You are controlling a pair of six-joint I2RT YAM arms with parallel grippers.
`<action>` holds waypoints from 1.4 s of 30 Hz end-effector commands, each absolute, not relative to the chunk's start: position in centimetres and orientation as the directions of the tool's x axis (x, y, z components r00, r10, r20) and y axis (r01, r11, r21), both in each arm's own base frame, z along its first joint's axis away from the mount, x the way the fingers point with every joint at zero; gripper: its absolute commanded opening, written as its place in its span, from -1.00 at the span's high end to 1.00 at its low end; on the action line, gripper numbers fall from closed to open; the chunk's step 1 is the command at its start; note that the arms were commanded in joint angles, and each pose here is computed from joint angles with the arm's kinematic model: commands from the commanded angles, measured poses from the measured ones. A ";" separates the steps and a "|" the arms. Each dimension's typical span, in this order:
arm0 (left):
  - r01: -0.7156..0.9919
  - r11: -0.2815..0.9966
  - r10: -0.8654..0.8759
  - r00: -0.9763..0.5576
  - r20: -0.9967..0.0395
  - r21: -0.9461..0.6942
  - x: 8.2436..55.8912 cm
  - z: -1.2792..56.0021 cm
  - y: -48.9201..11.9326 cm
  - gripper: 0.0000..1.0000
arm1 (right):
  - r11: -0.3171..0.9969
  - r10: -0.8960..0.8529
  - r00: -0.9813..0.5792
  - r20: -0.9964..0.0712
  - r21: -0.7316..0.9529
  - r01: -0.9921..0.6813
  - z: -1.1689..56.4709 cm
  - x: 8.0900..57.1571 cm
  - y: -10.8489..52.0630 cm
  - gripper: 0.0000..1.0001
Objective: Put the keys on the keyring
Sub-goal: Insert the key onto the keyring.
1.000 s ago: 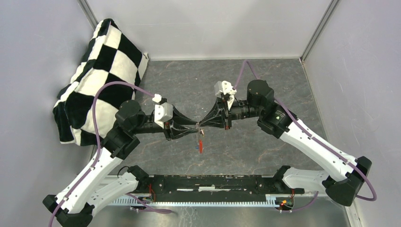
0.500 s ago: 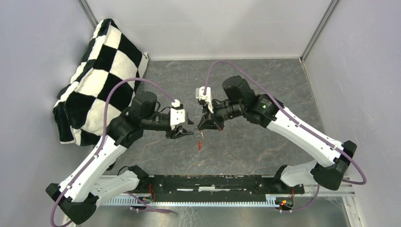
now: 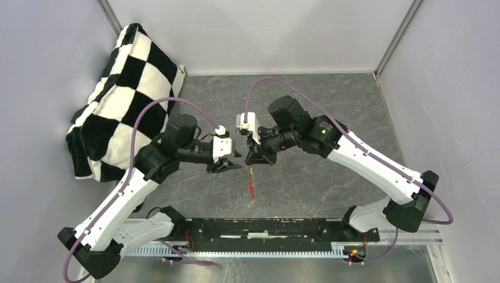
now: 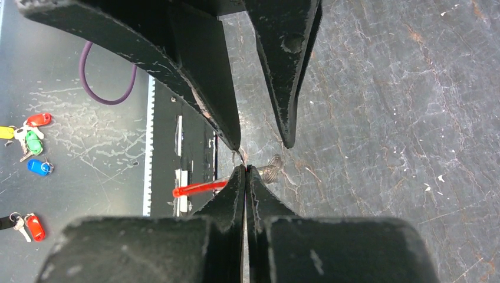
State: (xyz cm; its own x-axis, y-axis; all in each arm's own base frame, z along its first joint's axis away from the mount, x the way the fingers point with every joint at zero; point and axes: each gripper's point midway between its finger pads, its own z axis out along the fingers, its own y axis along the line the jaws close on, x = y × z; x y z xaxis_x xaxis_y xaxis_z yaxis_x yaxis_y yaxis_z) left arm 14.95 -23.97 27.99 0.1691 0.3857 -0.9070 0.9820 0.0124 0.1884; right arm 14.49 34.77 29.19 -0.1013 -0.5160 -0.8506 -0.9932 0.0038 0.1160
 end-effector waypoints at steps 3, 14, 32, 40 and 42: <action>0.978 -0.041 0.328 0.209 -0.921 0.207 14.0 29.5 -24.4 0.13 | -0.014 -0.457 -0.051 -0.888 0.064 -0.998 31.6 15.0 36.1 0.99; 0.980 -0.073 0.344 0.200 -0.917 0.186 13.1 29.0 -24.0 0.08 | -0.012 -0.466 -0.044 -0.884 0.055 -0.998 31.5 15.1 36.1 0.99; 0.988 -0.005 0.327 0.150 -0.933 0.156 14.2 29.0 -24.5 0.32 | -0.032 -0.426 -0.047 -0.904 0.068 -0.997 32.2 14.6 36.9 0.99; 0.980 -0.024 0.386 0.193 -0.902 0.199 14.4 27.5 -23.8 0.95 | -0.053 -0.397 -0.052 -0.916 0.080 -0.995 32.9 14.2 37.2 0.99; 0.978 -0.021 0.386 0.198 -0.901 0.206 14.6 27.7 -23.8 0.96 | -0.060 -0.386 -0.052 -0.921 0.081 -0.995 33.2 14.0 37.2 0.99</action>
